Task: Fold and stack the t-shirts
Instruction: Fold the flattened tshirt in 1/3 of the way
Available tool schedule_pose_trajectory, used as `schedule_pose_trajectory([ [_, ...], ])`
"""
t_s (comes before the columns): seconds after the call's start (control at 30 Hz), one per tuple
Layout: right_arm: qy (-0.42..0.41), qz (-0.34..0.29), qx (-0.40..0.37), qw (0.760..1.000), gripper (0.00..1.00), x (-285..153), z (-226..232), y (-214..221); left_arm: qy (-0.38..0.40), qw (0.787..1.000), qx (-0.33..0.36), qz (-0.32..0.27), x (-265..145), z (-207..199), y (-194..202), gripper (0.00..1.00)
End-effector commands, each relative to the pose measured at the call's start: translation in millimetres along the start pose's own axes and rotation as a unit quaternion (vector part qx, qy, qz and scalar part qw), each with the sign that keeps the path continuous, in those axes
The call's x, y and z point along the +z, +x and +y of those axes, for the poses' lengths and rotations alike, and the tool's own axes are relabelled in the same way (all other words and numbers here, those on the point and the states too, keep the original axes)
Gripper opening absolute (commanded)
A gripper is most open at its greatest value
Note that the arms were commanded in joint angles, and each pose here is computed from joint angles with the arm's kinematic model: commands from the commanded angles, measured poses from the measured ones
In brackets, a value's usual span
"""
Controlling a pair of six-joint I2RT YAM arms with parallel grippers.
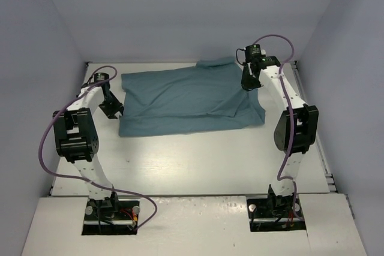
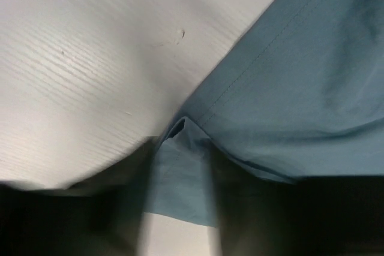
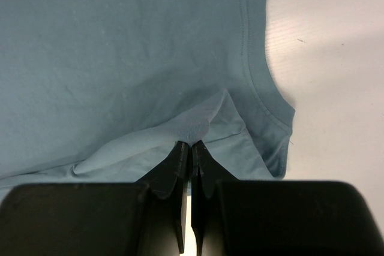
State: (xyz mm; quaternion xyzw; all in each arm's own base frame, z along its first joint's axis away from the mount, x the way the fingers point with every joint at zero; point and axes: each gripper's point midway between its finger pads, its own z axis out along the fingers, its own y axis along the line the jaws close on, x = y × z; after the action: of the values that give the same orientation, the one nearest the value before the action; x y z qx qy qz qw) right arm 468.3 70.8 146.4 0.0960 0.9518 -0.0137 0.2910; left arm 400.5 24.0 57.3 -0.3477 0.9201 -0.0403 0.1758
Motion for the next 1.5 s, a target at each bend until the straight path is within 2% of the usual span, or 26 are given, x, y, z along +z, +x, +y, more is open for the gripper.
schedule_pose_trajectory([
  [0.0, -0.02, -0.017, 0.0, 1.0, 0.0, 12, 7, -15, 0.045, 0.995, 0.019, -0.086, -46, -28, -48, 0.56],
  [0.07, -0.025, -0.013, 0.0, 1.0, 0.0, 19, 10, -15, 0.064, 0.992, 0.025, -0.11, -68, -38, -55, 0.65],
  [0.17, -0.037, -0.005, 0.005, 0.999, 0.0, 28, 14, -14, 0.093, 0.984, 0.055, -0.144, -104, -61, -50, 0.67],
  [0.23, -0.039, 0.004, 0.008, 0.999, 0.0, 39, 14, -12, 0.12, 0.976, 0.105, -0.147, -119, -91, -26, 0.67],
  [0.37, -0.034, 0.01, 0.014, 0.999, 0.0, 56, 11, -13, 0.135, 0.975, 0.131, -0.118, -113, -109, 11, 0.67],
  [0.47, -0.026, 0.013, 0.021, 0.999, 0.03, 68, 0, -14, 0.107, 0.981, 0.136, -0.093, -90, -95, 26, 0.67],
  [0.63, -0.014, -0.006, 0.023, 1.0, 0.28, 62, -22, -31, 0.078, 0.984, 0.143, -0.079, -71, -81, 34, 0.67],
  [0.73, -0.012, -0.029, 0.014, 0.999, 0.43, 37, -28, -40, 0.069, 0.984, 0.147, -0.069, -62, -78, 38, 0.67],
  [0.83, -0.013, -0.041, 0.012, 0.999, 0.43, 17, -32, -36, 0.056, 0.985, 0.152, -0.056, -51, -71, 45, 0.67],
  [1.03, 0.0, -0.022, 0.028, 0.999, 0.42, 19, -48, 11, 0.028, 0.985, 0.164, -0.047, -35, -57, 49, 0.67],
  [1.3, -0.005, 0.028, 0.069, 0.997, 0.37, 57, -54, 86, 0.007, 0.988, 0.154, -0.013, -7, -40, 60, 0.67],
  [1.47, 0.015, 0.051, 0.092, 0.994, 0.33, 74, -71, 115, -0.012, 0.992, 0.128, 0.014, 6, -15, 67, 0.66],
])
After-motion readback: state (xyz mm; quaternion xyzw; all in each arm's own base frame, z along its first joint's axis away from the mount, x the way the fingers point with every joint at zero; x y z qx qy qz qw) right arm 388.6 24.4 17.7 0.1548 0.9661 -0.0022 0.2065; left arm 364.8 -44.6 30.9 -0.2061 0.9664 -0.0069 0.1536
